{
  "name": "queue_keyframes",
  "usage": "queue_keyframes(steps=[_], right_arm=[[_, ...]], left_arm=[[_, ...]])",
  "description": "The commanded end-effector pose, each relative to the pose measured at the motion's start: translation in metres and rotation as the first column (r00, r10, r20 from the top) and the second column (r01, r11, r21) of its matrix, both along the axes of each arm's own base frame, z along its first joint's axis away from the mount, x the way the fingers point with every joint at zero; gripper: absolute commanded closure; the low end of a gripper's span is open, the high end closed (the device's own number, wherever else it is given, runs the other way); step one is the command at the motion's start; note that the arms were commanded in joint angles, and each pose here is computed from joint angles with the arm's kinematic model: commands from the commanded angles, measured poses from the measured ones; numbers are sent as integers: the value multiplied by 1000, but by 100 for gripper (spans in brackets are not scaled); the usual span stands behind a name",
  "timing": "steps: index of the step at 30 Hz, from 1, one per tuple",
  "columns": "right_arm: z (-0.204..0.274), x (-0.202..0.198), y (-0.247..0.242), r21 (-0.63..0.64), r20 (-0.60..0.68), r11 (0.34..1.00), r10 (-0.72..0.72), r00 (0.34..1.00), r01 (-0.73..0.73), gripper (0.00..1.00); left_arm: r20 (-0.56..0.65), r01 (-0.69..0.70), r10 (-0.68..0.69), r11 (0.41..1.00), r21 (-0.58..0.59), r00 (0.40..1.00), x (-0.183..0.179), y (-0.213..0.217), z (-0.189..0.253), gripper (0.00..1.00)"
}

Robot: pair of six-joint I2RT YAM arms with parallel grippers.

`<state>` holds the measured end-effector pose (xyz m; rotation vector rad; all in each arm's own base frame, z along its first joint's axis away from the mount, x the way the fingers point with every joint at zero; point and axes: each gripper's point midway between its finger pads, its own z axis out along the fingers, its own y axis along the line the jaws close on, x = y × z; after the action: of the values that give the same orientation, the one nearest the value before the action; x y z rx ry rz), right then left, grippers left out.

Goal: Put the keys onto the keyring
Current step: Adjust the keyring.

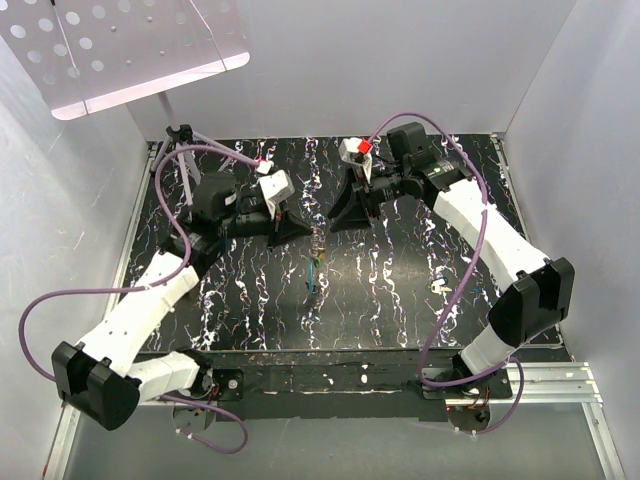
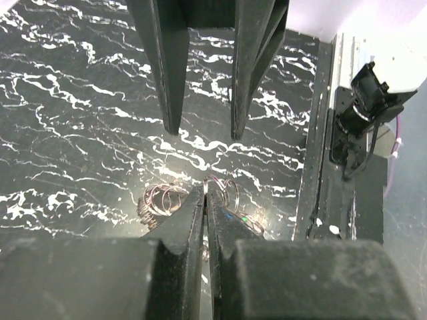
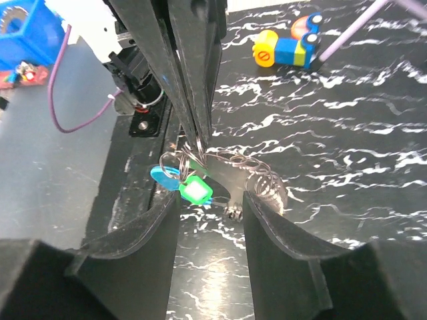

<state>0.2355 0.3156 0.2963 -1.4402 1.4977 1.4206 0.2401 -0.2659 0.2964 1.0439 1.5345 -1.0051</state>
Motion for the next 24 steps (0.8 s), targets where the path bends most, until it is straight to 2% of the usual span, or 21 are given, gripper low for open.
queue_keyframes(steps=[1, 6, 11, 24], right_arm=[[19, 0, -7, -6, 133, 1000, 16, 991, -16, 50], [29, 4, -1, 24, 142, 998, 45, 989, -49, 50], [32, 0, 11, 36, 119, 996, 81, 990, -86, 54], [-2, -21, 29, 7, 20, 988, 151, 988, -151, 61]], left_arm=[[-59, 104, -93, 970, 218, 994, -18, 15, -13, 100], [-71, 142, -127, 945, 295, 989, -16, 11, -10, 100], [-66, 156, -143, 944, 291, 987, -16, 6, -2, 100], [-84, 174, -158, 953, 249, 984, -21, -1, -1, 100]])
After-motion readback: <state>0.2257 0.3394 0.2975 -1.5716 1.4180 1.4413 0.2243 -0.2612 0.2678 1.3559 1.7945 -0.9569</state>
